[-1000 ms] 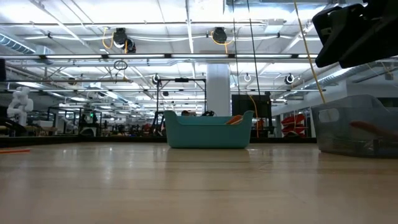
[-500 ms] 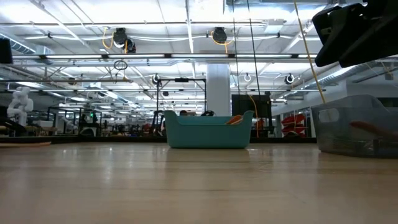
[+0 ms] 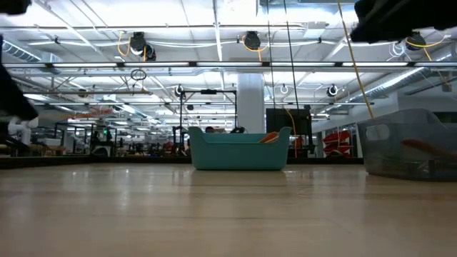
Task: Sort silverware by color (type)
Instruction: Put the orange fork into the blue bin
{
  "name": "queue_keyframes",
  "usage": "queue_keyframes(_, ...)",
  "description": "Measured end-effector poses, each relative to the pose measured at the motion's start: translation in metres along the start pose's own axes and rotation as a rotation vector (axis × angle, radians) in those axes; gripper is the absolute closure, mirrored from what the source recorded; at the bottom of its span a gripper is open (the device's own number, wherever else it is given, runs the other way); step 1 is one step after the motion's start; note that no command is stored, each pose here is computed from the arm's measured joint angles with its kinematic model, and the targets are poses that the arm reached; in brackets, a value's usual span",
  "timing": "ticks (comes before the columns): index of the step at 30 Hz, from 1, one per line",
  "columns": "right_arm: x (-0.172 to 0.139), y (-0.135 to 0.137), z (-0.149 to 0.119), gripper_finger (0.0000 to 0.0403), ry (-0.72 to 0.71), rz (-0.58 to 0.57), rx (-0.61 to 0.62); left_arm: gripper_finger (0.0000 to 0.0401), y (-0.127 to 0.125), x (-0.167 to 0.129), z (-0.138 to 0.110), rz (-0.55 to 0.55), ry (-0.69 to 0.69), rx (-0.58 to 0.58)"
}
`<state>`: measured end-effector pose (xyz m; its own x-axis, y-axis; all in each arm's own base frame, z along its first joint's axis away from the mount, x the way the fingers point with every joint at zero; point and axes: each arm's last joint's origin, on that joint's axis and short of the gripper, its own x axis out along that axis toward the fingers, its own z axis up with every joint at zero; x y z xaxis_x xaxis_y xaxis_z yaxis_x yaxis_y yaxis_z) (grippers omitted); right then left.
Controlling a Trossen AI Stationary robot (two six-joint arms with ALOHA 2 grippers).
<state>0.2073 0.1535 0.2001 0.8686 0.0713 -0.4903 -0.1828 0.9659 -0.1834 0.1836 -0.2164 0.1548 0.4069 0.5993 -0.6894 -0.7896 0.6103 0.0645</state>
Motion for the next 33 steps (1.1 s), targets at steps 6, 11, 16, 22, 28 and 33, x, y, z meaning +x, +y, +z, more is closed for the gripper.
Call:
queue_keyframes(6,0.003,-0.007,0.014,0.0264,-0.122,-0.019,0.078,0.0394,-0.019,-0.01,0.02,-0.079,-0.088,0.076)
queue_keyframes(11,0.009,-0.023,0.023,0.0264,-0.187,-0.043,0.116,0.0394,-0.038,-0.018,0.04,-0.135,-0.132,0.145)
queue_keyframes(16,0.014,-0.032,0.025,0.0264,-0.196,-0.028,0.168,0.0394,-0.06,-0.015,0.056,-0.215,-0.168,0.27)
queue_keyframes(22,0.018,-0.042,0.024,0.0264,-0.176,0.019,0.265,0.0394,-0.086,-0.007,0.076,-0.308,-0.262,0.494)
queue_keyframes(28,0.018,-0.041,0.023,0.0263,-0.169,0.061,0.203,0.0394,-0.097,-0.003,0.089,-0.333,-0.336,0.62)
queue_keyframes(33,0.018,-0.037,0.023,0.0263,-0.171,0.065,0.101,0.0394,-0.097,0.002,0.093,-0.314,-0.342,0.688)
